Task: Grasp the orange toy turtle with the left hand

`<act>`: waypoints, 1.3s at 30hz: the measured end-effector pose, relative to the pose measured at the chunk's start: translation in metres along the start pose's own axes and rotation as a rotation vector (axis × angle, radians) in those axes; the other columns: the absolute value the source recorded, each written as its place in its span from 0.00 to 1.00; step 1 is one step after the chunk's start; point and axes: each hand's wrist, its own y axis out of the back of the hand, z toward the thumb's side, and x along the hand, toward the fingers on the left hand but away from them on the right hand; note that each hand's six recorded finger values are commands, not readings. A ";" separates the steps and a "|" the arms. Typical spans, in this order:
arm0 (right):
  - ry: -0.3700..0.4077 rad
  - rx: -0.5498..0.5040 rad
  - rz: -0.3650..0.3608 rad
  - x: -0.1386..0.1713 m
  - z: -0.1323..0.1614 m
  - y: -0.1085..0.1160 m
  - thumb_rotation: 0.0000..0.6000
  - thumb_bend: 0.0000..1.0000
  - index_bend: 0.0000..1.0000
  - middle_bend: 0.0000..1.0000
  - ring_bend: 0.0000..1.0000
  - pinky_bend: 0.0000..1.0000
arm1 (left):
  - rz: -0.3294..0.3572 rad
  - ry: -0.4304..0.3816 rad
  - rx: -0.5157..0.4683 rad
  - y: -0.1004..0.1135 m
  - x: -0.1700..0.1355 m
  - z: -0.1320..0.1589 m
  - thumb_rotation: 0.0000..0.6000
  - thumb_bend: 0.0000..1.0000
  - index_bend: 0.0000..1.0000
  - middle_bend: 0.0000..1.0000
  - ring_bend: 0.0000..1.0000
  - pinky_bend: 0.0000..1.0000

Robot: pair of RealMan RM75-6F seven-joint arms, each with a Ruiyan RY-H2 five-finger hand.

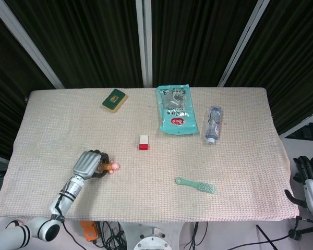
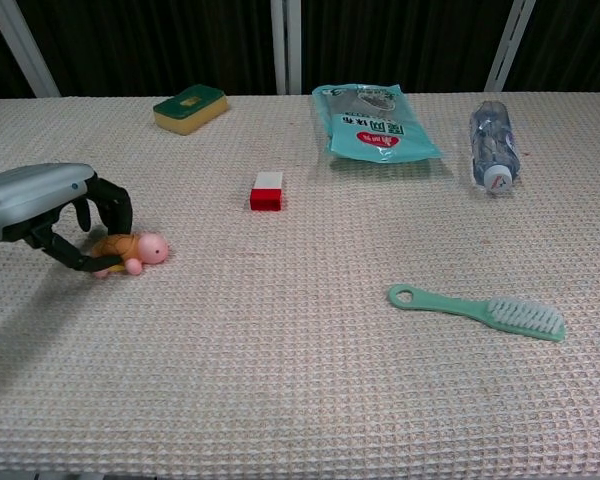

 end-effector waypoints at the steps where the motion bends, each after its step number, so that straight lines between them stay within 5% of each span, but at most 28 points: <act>1: 0.000 -0.001 0.000 0.000 0.000 0.000 1.00 0.17 0.00 0.00 0.00 0.00 | 0.000 0.000 -0.002 0.000 0.000 0.000 1.00 0.33 0.68 0.67 0.50 0.50; 13: -0.001 0.000 -0.004 0.000 0.000 0.001 1.00 0.17 0.00 0.00 0.00 0.00 | -0.016 0.020 -0.009 -0.003 0.001 -0.004 1.00 0.35 0.74 0.75 0.57 0.54; 20: -0.004 0.001 -0.004 0.000 -0.001 0.001 1.00 0.17 0.00 0.00 0.00 0.00 | -0.014 0.000 -0.028 0.000 -0.002 -0.001 1.00 0.24 0.39 0.49 0.31 0.46; 23: -0.004 0.001 -0.005 0.000 -0.001 0.001 1.00 0.17 0.00 0.00 0.00 0.00 | -0.005 -0.018 -0.036 0.005 -0.005 0.001 1.00 0.23 0.33 0.41 0.24 0.41; 33: -0.003 0.000 -0.007 0.000 -0.001 0.001 1.00 0.17 0.00 0.00 0.00 0.00 | -0.026 -0.016 -0.026 0.004 -0.007 0.001 1.00 0.24 0.38 0.41 0.22 0.40; 39: -0.004 0.001 -0.007 0.000 -0.001 0.001 1.00 0.17 0.00 0.00 0.00 0.00 | -0.033 0.004 -0.022 0.001 -0.004 -0.002 1.00 0.37 0.53 0.53 0.35 0.47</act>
